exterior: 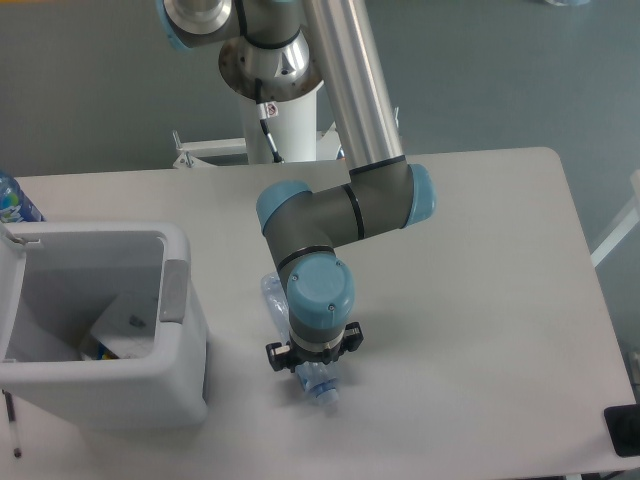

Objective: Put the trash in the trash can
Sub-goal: 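Close the gripper around the bottle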

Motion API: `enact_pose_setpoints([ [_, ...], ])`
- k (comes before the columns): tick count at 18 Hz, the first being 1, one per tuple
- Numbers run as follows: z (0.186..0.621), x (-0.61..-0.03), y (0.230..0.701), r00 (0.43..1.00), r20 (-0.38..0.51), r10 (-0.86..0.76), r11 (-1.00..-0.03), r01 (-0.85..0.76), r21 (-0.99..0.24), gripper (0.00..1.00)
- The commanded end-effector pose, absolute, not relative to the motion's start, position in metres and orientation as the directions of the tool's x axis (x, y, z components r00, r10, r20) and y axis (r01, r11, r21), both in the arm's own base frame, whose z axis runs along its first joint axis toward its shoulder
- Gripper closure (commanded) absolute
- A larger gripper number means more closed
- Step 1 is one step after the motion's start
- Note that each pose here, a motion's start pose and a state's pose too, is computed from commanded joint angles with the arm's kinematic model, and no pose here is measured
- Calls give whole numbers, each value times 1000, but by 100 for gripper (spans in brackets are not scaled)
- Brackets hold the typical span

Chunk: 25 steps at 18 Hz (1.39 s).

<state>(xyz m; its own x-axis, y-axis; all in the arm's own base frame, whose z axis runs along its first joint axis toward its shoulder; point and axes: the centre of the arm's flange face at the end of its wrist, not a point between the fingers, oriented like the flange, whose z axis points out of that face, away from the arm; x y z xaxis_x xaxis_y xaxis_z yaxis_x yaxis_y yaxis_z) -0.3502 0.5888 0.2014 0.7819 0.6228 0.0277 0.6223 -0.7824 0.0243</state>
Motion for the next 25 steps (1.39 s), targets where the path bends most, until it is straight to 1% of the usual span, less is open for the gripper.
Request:
enact_pose_setpoints([
  [2,202,-350,589,782,28,623,-782,622,23,26],
  [4,202,-350,589,782,28,623,-782,622,23,29],
  [7,202,-350,589,782,28,623,-782,622,23,31],
  [8,202,-350,589,782,28,623,-782,622,23,34],
  [11,202,-350,589,783,28,622,-783,621,23,35],
  [12,203,-350,589,783,28,621,-783,621,21,37],
  [21,208,-350,589,788,27,615,-788,615,12,37],
  [25,230,-362,587,792,28,610,-792,610,-24,37],
])
